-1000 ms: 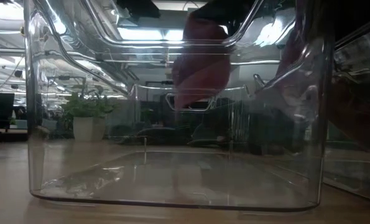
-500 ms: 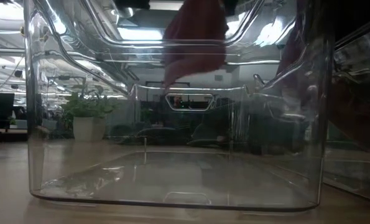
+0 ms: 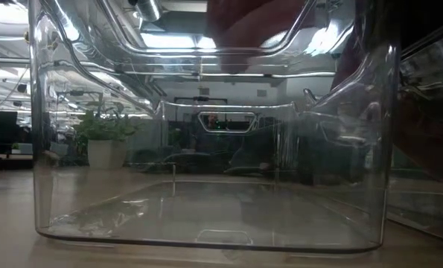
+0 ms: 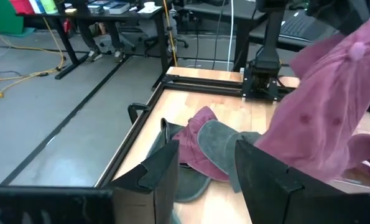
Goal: Pick & Place hat
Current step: Put the left red cap into the right transparent bin
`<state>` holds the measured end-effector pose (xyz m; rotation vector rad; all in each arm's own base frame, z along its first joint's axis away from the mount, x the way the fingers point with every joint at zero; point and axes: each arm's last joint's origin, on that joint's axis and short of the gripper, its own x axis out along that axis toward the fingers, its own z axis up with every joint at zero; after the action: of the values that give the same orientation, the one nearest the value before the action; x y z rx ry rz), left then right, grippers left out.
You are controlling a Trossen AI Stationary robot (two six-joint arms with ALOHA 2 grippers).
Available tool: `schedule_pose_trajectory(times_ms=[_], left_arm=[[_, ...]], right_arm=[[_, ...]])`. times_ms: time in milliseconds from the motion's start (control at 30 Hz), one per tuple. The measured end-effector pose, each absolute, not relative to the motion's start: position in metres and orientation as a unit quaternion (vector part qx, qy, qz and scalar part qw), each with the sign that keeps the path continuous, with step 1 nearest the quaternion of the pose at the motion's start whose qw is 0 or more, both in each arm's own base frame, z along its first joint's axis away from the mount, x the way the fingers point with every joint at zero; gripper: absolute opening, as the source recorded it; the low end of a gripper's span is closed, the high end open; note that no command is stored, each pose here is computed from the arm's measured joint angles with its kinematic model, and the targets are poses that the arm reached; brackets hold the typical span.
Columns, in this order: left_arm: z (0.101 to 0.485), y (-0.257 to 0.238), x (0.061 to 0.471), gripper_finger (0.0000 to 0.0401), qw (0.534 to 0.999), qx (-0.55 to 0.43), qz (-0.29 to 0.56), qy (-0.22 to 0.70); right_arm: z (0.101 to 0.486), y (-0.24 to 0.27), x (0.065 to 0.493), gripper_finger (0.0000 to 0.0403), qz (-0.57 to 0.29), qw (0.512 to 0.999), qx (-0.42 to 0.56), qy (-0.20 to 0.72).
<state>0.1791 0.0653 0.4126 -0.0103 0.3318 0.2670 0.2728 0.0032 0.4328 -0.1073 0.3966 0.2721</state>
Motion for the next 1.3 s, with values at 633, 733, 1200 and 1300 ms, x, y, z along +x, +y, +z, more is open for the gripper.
schedule_pose_trajectory(times_ms=[633,733,1200,1300], left_arm=[[0.394,0.063,0.173,0.0154,0.951,-0.100,0.147,0.255],[0.393,0.063,0.172,0.0154,0.945,-0.140,0.157,0.250],[0.394,0.061,0.174,0.0154,0.941,-0.174,0.162,0.242],[0.394,0.059,0.174,0.0152,0.941,-0.174,0.157,0.242]], right_arm=[[0.490,0.060,0.233,0.0003,0.332,0.929,-0.088,0.137],[0.488,0.074,0.229,0.0003,0.359,0.918,-0.083,0.143],[0.458,0.138,0.221,0.0003,0.457,0.845,-0.058,0.271],[0.444,0.156,0.226,0.0003,0.471,0.824,-0.064,0.308]])
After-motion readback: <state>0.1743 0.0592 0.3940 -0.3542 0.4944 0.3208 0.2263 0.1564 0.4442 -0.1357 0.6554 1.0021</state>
